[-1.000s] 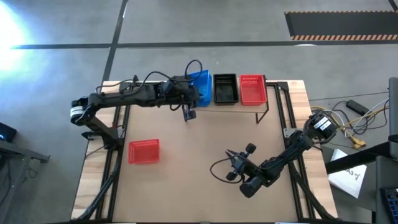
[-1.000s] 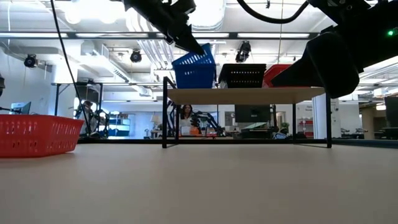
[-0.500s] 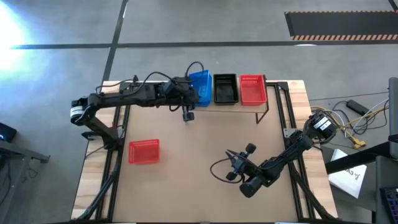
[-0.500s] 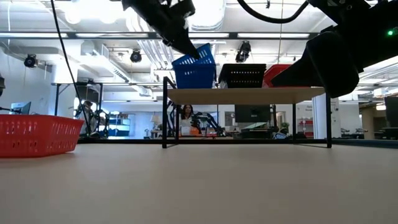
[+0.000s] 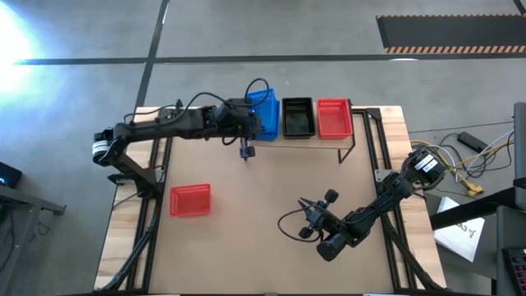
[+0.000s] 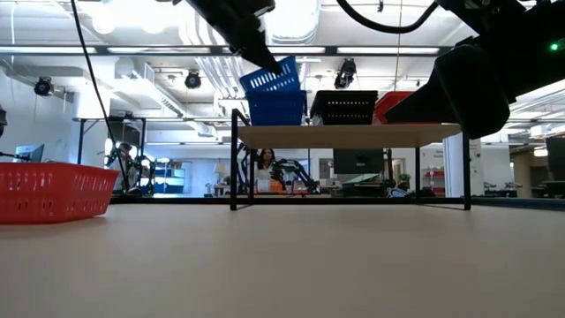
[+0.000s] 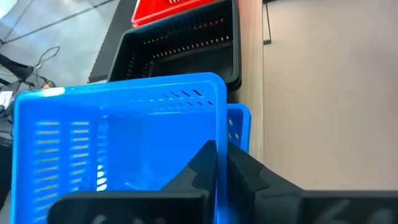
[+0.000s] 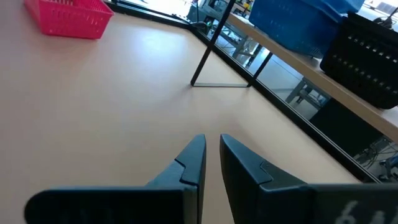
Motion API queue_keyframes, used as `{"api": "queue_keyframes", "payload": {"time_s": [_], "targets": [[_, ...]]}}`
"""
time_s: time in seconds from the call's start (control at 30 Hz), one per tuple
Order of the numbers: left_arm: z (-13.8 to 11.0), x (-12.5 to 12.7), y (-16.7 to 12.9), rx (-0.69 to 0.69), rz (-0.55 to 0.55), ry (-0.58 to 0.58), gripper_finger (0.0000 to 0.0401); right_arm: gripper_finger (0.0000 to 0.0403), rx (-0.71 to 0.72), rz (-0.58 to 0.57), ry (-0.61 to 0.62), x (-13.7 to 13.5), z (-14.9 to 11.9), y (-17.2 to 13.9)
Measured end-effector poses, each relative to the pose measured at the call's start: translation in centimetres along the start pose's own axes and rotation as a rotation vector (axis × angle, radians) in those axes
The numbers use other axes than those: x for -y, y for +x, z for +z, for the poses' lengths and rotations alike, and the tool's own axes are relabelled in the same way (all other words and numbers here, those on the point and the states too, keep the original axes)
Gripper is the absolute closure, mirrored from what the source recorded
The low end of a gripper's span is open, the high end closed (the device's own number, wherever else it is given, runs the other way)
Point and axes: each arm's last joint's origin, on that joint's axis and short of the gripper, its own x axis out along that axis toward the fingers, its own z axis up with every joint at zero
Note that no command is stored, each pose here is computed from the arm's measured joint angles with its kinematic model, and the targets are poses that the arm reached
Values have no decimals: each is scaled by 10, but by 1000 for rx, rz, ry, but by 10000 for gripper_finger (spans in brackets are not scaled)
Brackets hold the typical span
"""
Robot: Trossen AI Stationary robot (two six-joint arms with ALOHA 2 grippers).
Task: Stack baskets on shelf by color
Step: Stack the blue basket on top of the stacked blue baskets on the shelf
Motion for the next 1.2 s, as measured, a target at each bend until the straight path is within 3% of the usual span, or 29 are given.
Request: {"api": "queue_keyframes", "payload": {"time_s": [0.5,0.93,1.2], "targets": [[-3,2,6,-44,-19,29,395,365,0,-1,-2,0,0,0],[10,-2,-7,-36,-25,27,247,364,-1,-3,-2,0,0,1],[-7,11,-1,-145,-102,75,233,364,-2,-7,-8,1,0,2]]}}
